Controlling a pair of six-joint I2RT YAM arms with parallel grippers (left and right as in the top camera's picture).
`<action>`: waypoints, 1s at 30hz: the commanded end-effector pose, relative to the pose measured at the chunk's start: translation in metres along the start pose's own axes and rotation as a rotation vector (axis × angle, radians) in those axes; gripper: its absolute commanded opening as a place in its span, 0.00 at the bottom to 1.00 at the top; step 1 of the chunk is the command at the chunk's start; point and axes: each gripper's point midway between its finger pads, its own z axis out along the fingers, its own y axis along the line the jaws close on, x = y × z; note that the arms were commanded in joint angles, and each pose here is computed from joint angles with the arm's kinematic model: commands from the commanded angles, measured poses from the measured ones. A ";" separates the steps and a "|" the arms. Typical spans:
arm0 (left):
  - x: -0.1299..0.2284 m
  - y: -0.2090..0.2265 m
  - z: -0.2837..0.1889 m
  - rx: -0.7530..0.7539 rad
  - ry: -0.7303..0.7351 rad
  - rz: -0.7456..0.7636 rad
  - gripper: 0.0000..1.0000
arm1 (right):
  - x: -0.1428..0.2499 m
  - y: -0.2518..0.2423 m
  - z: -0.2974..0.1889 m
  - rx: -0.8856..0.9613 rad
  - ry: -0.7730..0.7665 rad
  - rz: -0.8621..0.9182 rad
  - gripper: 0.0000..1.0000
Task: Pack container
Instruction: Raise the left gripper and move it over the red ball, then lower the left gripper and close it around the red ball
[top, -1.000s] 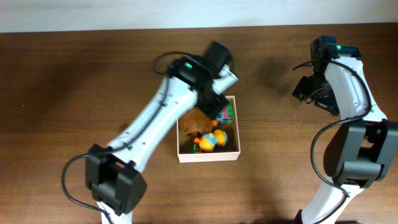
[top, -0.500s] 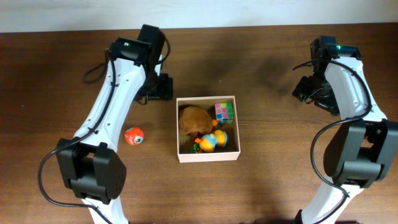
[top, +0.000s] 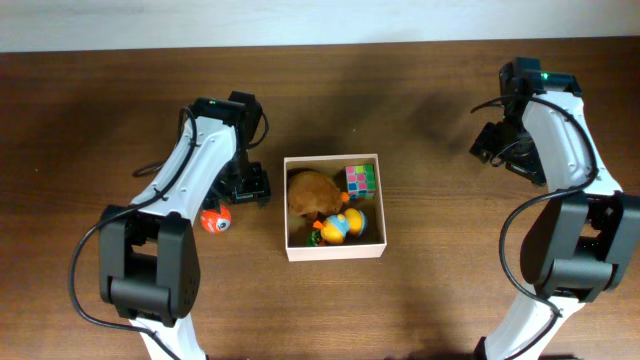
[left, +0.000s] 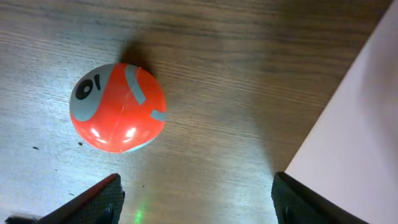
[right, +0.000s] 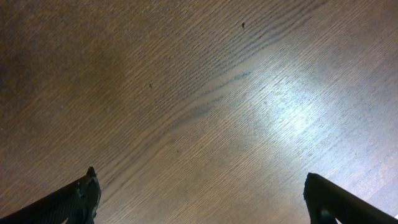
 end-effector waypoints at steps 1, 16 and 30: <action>-0.003 0.005 0.004 -0.026 -0.005 -0.026 0.78 | -0.001 -0.002 -0.001 0.003 -0.005 0.016 0.99; -0.015 0.014 0.032 -0.088 -0.071 0.053 0.78 | -0.001 -0.002 -0.001 0.002 -0.005 0.016 0.99; -0.026 0.022 0.029 -0.070 -0.091 0.044 0.78 | -0.001 -0.002 -0.001 0.003 -0.005 0.016 0.99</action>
